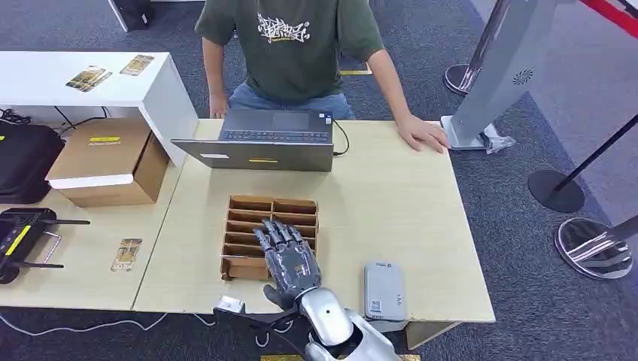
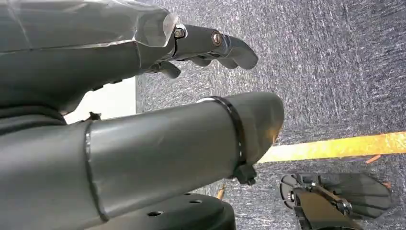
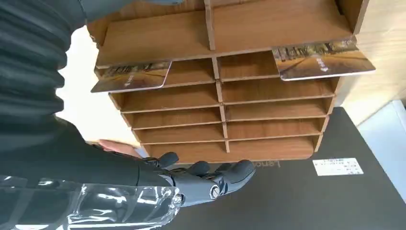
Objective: Pass the card to the sensor for recognition and then transmit it.
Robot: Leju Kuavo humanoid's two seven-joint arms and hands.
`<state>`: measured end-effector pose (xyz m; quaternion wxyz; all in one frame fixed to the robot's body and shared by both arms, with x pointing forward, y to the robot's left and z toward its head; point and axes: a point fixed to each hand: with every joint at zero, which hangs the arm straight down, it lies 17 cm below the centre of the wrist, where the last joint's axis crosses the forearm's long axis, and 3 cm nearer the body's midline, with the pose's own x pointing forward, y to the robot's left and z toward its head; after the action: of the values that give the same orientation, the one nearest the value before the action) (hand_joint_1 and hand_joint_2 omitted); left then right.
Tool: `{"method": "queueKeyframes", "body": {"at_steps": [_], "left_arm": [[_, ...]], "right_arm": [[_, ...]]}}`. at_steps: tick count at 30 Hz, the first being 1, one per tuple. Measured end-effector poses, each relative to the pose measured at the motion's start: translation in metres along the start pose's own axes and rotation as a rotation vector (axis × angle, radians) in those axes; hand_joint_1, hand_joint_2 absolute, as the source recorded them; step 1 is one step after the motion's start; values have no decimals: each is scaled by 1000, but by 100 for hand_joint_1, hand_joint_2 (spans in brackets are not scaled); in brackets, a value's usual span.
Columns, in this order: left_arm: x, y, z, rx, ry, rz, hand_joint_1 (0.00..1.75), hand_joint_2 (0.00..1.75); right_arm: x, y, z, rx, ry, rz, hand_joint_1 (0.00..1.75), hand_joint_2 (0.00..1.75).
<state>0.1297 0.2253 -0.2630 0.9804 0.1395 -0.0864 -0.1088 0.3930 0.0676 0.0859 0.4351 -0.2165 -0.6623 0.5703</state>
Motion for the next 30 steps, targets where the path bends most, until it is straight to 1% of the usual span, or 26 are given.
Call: {"method": "queueKeyframes", "body": {"at_steps": [10,12,16,19,30], "left_arm": [[0,0,0,1,-1,15,0,0],[0,1,0,3,-3,18,0,0],[-1,1,0,5,-1,33,0,0],[-1,1,0,4,0,38,0,0],[-2,1,0,3,6,41,0,0]], "right_arm": [[-4,5,-3,11,18,1,0,175],[-6,4,-3,4,27,14,0,175],[-12,-5,-5,-41,63,95,0,175],[-13,-7,-5,-51,78,126,0,175],[-16,-6,-5,-44,93,139,0,175]]}}
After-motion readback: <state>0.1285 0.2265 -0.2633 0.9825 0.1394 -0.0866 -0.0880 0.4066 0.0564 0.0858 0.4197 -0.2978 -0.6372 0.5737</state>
